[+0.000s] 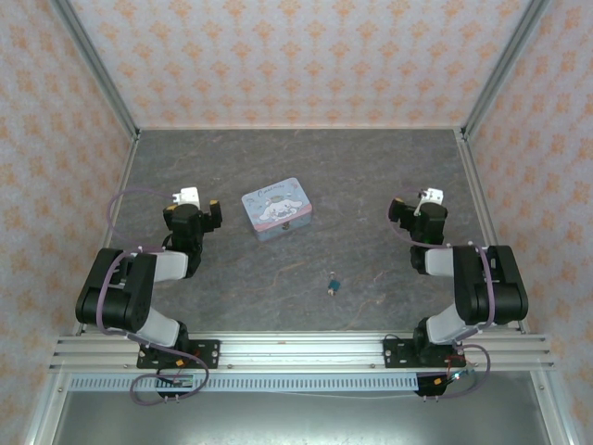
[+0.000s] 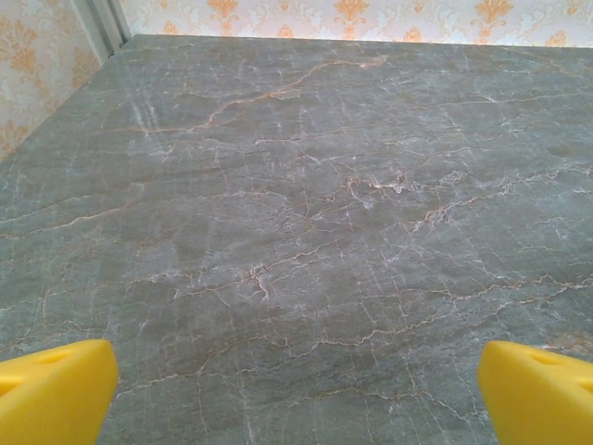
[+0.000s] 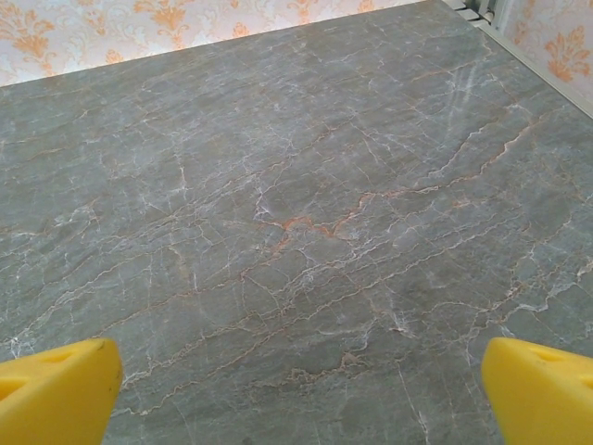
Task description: Unlock a padlock with a key
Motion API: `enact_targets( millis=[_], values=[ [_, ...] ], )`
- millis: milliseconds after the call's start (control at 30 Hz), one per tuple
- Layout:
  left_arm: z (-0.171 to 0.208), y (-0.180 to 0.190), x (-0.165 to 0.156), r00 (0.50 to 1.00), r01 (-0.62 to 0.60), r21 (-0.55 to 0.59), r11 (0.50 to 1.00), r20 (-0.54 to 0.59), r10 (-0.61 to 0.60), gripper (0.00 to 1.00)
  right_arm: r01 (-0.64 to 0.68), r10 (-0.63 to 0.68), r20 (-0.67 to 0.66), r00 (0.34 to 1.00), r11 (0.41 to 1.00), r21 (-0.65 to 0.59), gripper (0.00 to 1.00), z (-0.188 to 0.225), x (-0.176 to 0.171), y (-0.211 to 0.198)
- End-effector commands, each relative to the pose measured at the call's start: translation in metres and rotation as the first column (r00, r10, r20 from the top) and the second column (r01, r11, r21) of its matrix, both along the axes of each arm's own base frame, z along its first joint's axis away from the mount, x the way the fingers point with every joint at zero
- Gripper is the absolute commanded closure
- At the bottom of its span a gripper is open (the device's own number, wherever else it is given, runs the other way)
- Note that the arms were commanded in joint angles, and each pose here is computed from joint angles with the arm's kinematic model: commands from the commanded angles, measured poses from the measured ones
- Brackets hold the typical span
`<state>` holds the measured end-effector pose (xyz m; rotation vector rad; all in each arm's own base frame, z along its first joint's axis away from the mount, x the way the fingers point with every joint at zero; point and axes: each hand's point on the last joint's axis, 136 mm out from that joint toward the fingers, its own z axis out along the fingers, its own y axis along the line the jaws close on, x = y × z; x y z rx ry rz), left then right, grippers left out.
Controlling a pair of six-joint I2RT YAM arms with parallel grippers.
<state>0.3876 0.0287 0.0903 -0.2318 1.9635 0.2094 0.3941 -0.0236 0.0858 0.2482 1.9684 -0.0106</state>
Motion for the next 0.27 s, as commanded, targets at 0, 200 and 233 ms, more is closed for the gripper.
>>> enact_targets(
  millis=[0, 200, 233],
  values=[
    [0.0055, 0.0049, 0.0022, 1.0, -0.006, 0.02, 1.0, 0.008, 0.005, 0.0, 0.016, -0.016, 0.003, 1.0, 1.0, -0.007, 0.01, 0.0016, 0.0008, -0.0002],
    [0.0052, 0.0049, 0.0021, 1.0, -0.006, 0.021, 1.0, 0.007, 0.006, 0.0, 0.022, -0.022, 0.001, 1.0, 1.0, -0.02, 0.01, 0.0017, 0.0005, 0.0001],
    [0.0053, 0.0051, 0.0021, 1.0, -0.006, 0.021, 1.0, 0.007, 0.006, 0.0, 0.021, -0.021, 0.002, 1.0, 1.0, -0.019, 0.01, 0.002, 0.0006, 0.0005]
  ],
)
